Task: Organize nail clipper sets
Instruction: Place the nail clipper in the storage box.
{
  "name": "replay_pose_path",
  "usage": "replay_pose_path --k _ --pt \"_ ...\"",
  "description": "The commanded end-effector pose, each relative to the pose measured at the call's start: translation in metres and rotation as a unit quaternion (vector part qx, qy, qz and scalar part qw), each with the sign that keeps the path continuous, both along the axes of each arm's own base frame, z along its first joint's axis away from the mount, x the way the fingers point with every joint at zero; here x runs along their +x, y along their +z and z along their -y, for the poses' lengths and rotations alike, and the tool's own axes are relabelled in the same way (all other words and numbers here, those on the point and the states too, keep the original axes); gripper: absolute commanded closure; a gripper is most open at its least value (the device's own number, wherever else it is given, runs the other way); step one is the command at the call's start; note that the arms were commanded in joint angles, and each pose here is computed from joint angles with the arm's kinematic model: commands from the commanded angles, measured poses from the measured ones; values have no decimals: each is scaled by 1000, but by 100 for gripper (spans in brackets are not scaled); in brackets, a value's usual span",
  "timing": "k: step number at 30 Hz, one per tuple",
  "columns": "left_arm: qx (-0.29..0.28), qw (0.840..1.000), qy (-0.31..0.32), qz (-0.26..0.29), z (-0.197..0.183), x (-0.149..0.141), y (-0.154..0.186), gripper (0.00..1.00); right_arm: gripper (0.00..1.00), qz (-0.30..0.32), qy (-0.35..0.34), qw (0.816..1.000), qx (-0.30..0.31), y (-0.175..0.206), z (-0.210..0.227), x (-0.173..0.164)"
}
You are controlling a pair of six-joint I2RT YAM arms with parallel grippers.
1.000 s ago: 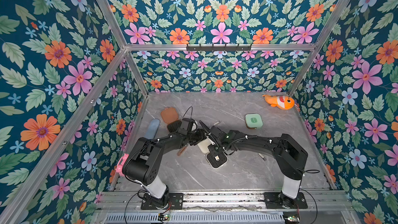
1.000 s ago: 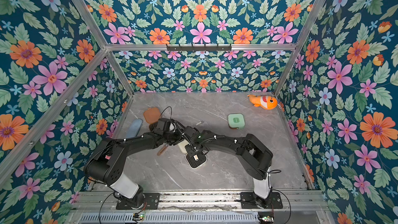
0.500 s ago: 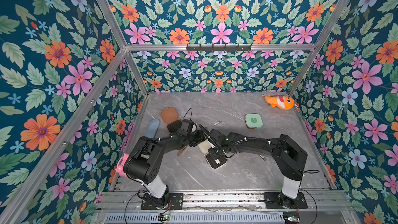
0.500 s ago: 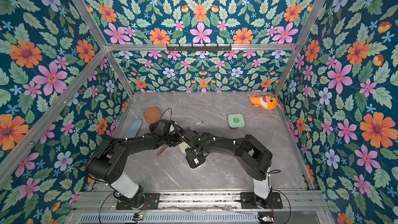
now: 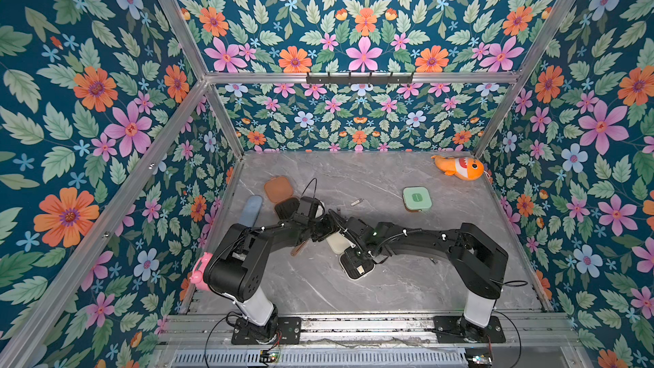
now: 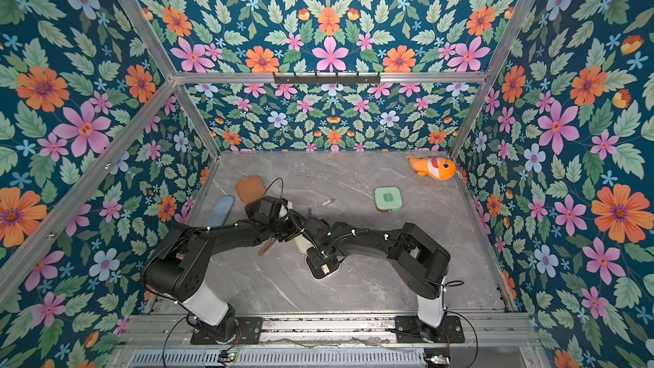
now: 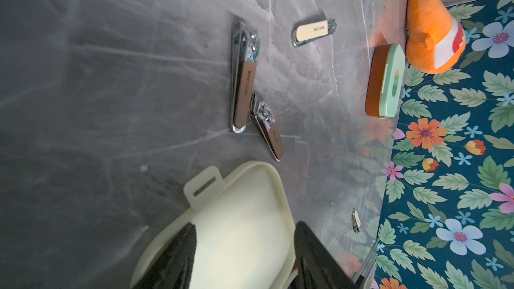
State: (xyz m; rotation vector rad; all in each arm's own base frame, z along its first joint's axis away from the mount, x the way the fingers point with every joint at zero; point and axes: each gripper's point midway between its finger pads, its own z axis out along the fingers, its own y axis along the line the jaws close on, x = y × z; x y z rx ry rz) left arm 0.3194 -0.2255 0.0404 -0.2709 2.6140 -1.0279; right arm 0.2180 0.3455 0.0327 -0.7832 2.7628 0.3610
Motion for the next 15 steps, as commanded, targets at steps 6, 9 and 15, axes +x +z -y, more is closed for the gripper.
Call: replay_pose_path --k 6,9,15 --pt "21 1000 11 -6 -8 -2 -5 40 86 -34 -27 999 -33 -15 13 -11" --pt "19 1000 11 -2 -8 -2 -2 40 85 -31 -35 998 -41 -15 14 -8" --pt "16 1000 10 1 -8 -3 1 40 85 -36 -55 995 -74 -21 22 -6"
